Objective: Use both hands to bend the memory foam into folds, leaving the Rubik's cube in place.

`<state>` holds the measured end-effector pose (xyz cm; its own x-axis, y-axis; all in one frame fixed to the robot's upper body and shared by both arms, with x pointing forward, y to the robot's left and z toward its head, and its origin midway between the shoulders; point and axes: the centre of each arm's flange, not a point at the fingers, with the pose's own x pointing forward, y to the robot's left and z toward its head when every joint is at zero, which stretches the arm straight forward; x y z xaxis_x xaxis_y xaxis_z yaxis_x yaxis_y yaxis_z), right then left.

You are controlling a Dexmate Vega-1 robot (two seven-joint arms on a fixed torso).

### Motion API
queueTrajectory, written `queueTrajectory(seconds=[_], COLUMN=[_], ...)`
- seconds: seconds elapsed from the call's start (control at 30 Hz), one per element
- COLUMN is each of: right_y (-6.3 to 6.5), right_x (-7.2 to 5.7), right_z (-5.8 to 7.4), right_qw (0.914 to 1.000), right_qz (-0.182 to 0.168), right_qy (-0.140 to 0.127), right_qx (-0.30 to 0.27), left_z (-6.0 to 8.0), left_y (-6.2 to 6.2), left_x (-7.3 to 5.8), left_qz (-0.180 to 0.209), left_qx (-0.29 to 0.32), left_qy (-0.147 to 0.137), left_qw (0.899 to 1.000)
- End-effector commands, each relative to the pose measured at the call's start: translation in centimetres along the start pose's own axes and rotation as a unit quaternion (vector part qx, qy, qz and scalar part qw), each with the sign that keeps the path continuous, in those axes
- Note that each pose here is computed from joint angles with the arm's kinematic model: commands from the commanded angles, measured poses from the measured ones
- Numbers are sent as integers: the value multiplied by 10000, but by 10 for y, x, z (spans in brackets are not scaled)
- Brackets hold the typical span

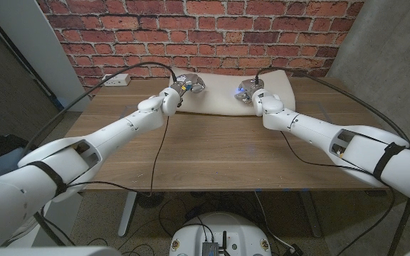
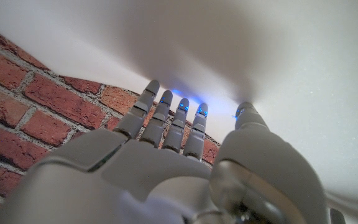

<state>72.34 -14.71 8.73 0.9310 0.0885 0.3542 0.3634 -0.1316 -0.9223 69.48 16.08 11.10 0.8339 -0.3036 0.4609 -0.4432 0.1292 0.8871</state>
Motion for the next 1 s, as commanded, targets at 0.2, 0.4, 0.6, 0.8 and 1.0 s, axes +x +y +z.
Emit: queueTrajectory(seconds=[0.2, 0.4, 0.6, 0.8, 1.0], right_y=[-4, -8, -5, -5, -7], right_x=[-9, -16, -17, -22, -24], right_z=[-1, 0, -5, -9, -12], right_qw=[9997, 9994, 9998, 9996, 9995], right_qz=[-211, -333, -172, -207, -232], right_qy=[-59, -50, 55, 63, 123], right_qx=[63, 74, 103, 189, 196], left_z=[-12, -12, -6, -8, -15], left_y=[-12, -10, -8, -21, -39], left_x=[12, 21, 29, 36, 42], left_qz=[-388, -317, -177, -350, -563], left_qx=[580, 703, 1028, 1167, 1295], left_qy=[383, 374, 359, 442, 553], left_qw=[9968, 9963, 9939, 9916, 9884])
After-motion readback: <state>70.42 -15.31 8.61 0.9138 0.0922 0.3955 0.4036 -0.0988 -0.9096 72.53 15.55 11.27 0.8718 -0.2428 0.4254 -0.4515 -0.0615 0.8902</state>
